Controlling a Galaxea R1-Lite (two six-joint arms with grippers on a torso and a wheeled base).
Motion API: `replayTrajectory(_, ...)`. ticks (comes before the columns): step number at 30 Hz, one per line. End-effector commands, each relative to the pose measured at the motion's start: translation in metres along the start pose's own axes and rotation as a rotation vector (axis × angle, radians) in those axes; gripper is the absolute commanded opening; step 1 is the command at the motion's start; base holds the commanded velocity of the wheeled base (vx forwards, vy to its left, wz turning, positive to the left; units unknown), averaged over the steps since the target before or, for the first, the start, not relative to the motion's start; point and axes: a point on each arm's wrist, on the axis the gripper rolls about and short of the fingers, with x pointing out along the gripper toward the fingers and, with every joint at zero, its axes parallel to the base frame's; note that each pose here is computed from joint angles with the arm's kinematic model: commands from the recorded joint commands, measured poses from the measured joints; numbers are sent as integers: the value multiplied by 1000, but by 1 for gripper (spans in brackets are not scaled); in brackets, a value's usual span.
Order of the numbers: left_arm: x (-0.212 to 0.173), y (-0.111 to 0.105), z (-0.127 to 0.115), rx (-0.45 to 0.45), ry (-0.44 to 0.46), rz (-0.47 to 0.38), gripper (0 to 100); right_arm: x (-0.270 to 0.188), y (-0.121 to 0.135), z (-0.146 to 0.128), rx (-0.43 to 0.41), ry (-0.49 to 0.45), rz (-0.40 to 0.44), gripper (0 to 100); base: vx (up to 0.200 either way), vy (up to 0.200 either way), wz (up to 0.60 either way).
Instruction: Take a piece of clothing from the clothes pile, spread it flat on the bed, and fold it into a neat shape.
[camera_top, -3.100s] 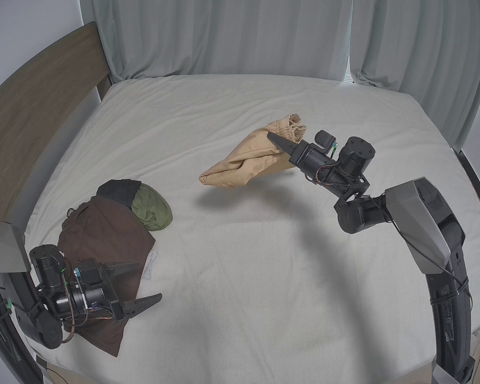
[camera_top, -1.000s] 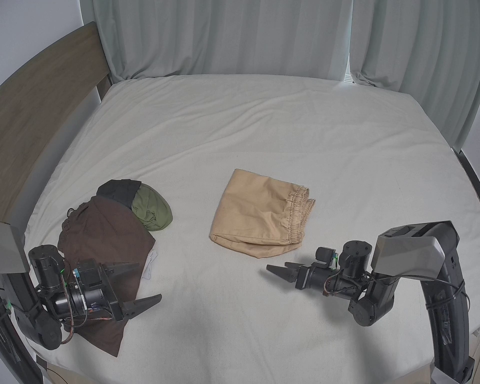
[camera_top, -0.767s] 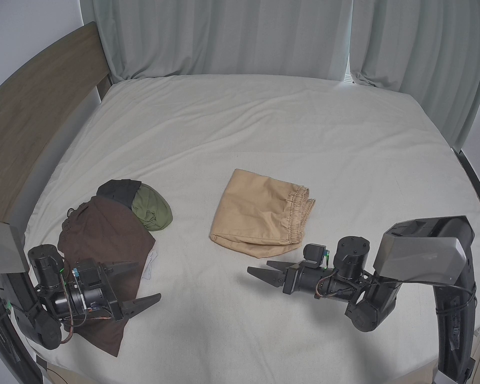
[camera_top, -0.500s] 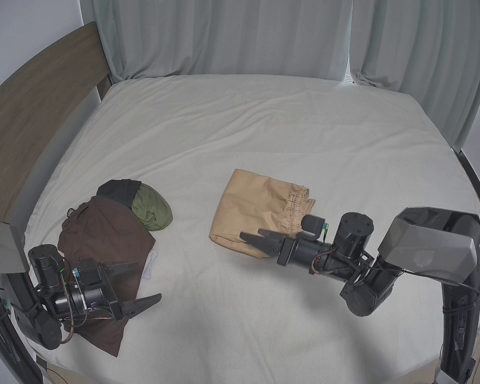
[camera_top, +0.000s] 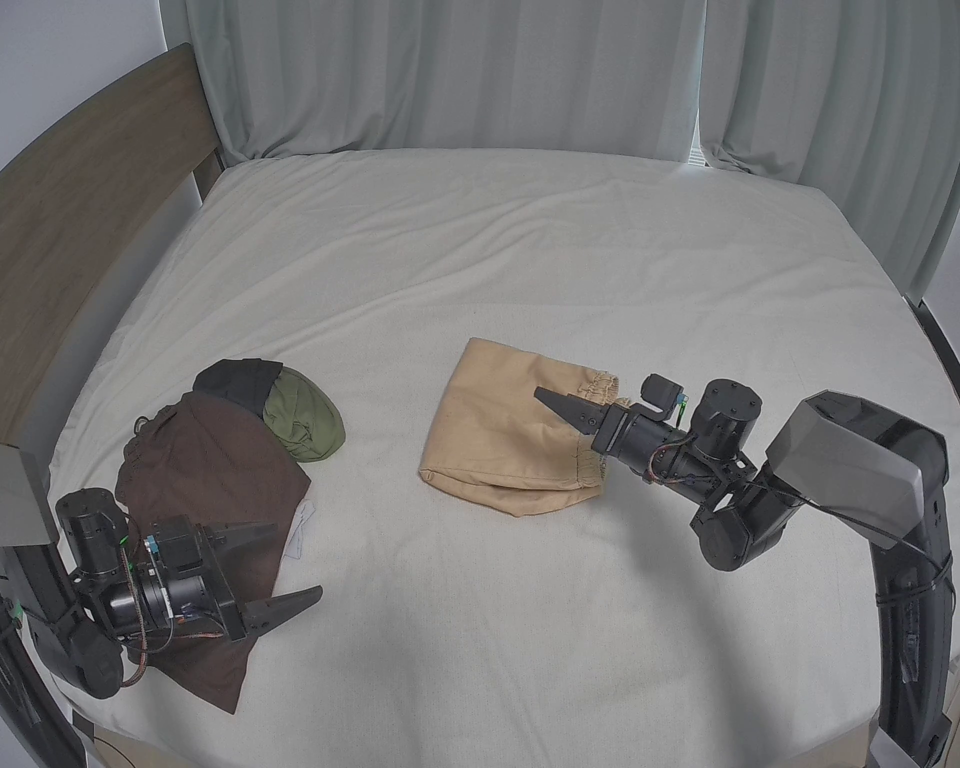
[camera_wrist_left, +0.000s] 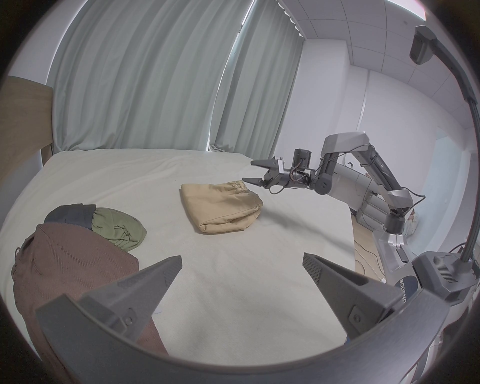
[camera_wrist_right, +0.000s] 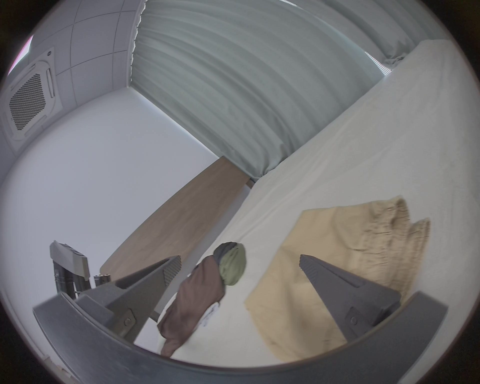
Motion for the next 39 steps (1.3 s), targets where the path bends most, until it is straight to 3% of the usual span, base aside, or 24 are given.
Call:
replayTrajectory(1, 0, 0, -1, -3, 2, 0, 100, -9, -43, -15, 22, 7, -77, 100, 0, 0, 0)
replayTrajectory(6, 0, -1, 0, -2, 1, -1, 100, -17, -71, -33, 42, 26, -131, 100, 0, 0, 0)
replayTrajectory(10, -1, 0, -1, -6, 4, 1, 100, -20, -79, -46, 45, 46, -145, 100, 0, 0, 0)
replayTrajectory(15, 0, -1, -1, -6, 5, -1, 100, -21, -84, -56, 40, 62, -153, 100, 0, 0, 0)
replayTrajectory(25, 0, 0, -1, -5, 4, 0, 100, -22, -80, -49, 24, 38, -142, 100, 0, 0, 0)
replayTrajectory(33, -2, -3, 5, 14, -13, -2, 100, -32, -28, -7, -21, -13, -94, 100, 0, 0, 0)
replayTrajectory(39, -4, -9, 12, 33, -30, -15, 100, -63, 15, 6, -102, 33, -104, 100, 0, 0, 0)
